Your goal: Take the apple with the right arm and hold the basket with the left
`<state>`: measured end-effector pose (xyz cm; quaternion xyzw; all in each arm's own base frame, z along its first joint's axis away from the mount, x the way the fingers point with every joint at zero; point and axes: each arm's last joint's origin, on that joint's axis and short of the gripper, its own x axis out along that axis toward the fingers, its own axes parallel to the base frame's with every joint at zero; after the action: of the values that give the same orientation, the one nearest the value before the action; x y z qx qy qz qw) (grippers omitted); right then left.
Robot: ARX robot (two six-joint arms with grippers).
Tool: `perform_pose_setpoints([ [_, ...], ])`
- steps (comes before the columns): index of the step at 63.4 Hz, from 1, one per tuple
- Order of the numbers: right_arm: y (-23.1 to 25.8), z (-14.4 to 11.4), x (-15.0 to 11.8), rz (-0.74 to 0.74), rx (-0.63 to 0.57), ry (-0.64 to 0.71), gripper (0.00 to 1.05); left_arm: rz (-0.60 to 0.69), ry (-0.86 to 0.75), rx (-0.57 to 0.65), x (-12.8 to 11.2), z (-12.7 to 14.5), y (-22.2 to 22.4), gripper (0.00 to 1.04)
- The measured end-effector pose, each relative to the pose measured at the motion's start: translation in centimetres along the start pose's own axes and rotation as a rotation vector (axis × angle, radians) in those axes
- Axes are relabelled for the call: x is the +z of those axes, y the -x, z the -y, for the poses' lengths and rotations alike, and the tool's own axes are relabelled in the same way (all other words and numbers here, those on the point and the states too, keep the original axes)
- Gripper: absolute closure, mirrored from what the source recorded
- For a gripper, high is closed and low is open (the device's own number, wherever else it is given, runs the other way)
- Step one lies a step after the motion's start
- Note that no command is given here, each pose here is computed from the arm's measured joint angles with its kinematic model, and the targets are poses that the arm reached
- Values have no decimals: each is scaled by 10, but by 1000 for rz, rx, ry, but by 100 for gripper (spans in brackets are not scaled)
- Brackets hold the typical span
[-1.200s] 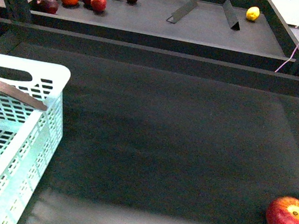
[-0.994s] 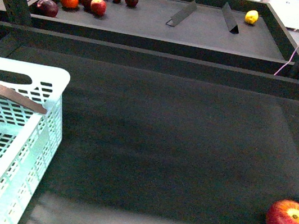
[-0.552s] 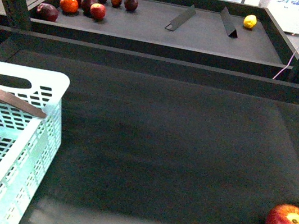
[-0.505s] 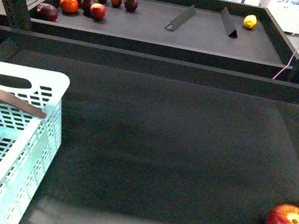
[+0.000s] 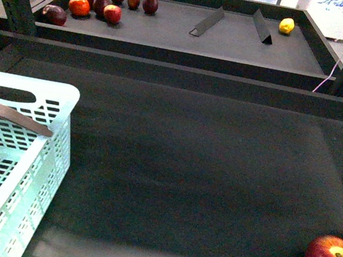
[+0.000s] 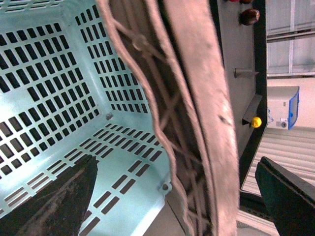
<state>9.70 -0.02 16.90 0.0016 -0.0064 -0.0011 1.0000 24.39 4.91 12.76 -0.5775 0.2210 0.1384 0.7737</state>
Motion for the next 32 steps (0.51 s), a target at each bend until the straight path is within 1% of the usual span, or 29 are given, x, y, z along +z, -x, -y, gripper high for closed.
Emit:
perform_pose_setpoints([
  [13,0,0,0,0,0,0,9,25,49,-3,12,9,-20,7],
  [27,0,0,0,0,0,0,9,31,62,31,15,8,-32,7],
  [28,0,0,0,0,0,0,9,32,62,34,15,8,-32,8],
  [32,0,0,0,0,0,0,9,36,65,50,15,7,-33,19],
])
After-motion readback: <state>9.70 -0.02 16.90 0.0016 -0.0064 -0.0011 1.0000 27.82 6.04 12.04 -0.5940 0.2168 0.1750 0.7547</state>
